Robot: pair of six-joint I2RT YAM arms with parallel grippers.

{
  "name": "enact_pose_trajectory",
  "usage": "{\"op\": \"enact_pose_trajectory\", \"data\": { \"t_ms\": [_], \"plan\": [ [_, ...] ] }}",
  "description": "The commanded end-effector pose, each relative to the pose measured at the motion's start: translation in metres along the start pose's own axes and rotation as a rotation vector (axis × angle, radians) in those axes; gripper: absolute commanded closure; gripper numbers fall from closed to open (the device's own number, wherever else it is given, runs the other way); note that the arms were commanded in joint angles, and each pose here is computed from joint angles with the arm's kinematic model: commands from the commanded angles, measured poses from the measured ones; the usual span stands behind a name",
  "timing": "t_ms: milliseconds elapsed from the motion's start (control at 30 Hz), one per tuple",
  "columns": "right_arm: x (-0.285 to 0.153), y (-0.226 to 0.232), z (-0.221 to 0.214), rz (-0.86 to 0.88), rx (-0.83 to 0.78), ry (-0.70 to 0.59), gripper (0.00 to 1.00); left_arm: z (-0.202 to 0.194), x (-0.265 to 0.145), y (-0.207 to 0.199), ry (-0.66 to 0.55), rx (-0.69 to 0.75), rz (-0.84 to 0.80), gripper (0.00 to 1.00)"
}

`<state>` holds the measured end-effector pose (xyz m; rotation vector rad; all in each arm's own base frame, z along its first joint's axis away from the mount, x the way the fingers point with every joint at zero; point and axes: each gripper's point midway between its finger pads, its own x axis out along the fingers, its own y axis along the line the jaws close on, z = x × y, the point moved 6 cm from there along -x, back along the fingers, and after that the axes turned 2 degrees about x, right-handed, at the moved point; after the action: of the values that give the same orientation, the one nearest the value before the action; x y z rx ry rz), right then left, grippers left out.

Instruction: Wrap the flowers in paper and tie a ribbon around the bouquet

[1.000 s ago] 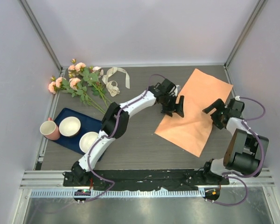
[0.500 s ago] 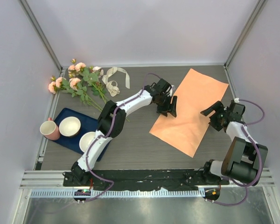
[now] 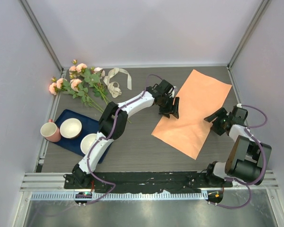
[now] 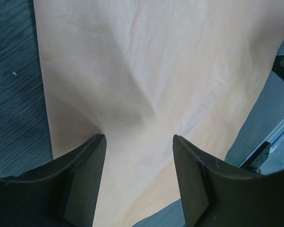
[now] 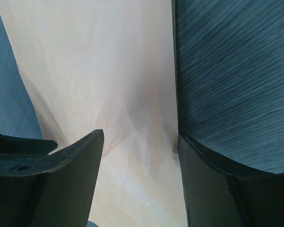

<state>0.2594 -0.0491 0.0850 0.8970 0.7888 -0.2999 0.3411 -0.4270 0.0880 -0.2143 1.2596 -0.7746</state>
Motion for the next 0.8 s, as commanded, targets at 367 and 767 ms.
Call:
{"op": "enact_pose_trajectory", "data": {
  "t_ms": [367,767],
  "plan": [
    [-0.023,0.028,0.015,0.149,-0.051,-0.098,0.4,-0.012,0.01,0.014,0.035,-0.003,0.043,0.37],
    [-0.018,0.039,0.014,0.246,-0.037,-0.064,0.41,-0.014,0.01,0.013,0.042,-0.004,0.033,0.38]
  ]
}}
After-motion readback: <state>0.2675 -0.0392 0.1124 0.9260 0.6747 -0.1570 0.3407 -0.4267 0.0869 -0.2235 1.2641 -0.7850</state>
